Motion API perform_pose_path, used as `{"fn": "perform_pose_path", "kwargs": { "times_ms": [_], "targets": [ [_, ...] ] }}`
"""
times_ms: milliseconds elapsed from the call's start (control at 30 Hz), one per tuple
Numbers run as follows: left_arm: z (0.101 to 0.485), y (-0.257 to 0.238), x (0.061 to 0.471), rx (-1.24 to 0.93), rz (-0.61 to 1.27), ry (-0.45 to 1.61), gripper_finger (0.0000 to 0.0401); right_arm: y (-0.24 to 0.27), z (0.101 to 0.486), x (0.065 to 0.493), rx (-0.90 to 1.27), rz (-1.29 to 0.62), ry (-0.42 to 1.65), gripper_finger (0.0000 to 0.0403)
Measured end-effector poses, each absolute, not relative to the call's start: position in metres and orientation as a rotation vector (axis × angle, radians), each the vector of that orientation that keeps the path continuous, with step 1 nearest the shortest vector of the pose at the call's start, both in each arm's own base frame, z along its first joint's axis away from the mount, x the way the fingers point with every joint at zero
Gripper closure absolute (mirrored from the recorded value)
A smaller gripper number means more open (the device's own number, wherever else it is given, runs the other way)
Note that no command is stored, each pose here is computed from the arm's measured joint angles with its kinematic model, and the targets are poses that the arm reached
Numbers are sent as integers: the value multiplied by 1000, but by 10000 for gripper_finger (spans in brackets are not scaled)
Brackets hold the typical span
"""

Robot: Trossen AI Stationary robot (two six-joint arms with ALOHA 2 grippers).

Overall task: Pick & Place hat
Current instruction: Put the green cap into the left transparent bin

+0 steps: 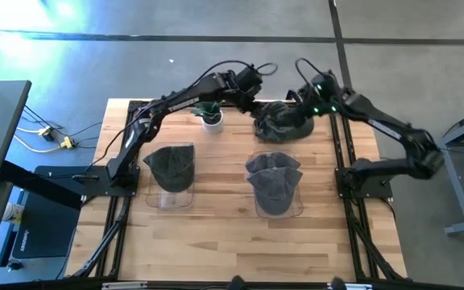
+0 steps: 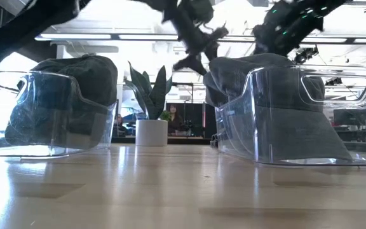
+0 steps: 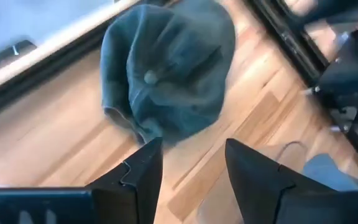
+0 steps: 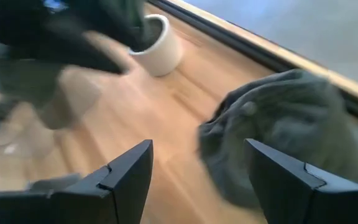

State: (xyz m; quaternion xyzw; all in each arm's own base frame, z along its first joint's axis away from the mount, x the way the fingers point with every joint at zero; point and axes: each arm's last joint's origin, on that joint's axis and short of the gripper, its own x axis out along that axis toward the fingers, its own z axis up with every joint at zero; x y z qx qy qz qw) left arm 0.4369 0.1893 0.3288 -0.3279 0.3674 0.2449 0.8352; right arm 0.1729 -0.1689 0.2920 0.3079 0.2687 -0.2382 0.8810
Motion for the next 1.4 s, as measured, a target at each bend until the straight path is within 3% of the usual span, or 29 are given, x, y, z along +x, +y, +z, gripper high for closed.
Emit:
{"fn": "perform_pose_path", "kwargs": {
  "times_ms": [233,467,1033,1200,1400],
  "targets": [
    [344,144,420,-586,565,952,239,-238,285,196,539,-515,762,158],
    [350,111,409,-496,605,1068,240,-287,254,211,473,-459,920,158],
    [357,91,397,-387,704,1128,240,-315,183,228,567,-421,1047,161],
    [357,81,399,-356,719,1125,240,-317,168,227,532,-438,1105,201],
    [337,71,394,-360,758,1192,240,-311,147,214,536,-446,1175,293]
  ]
}}
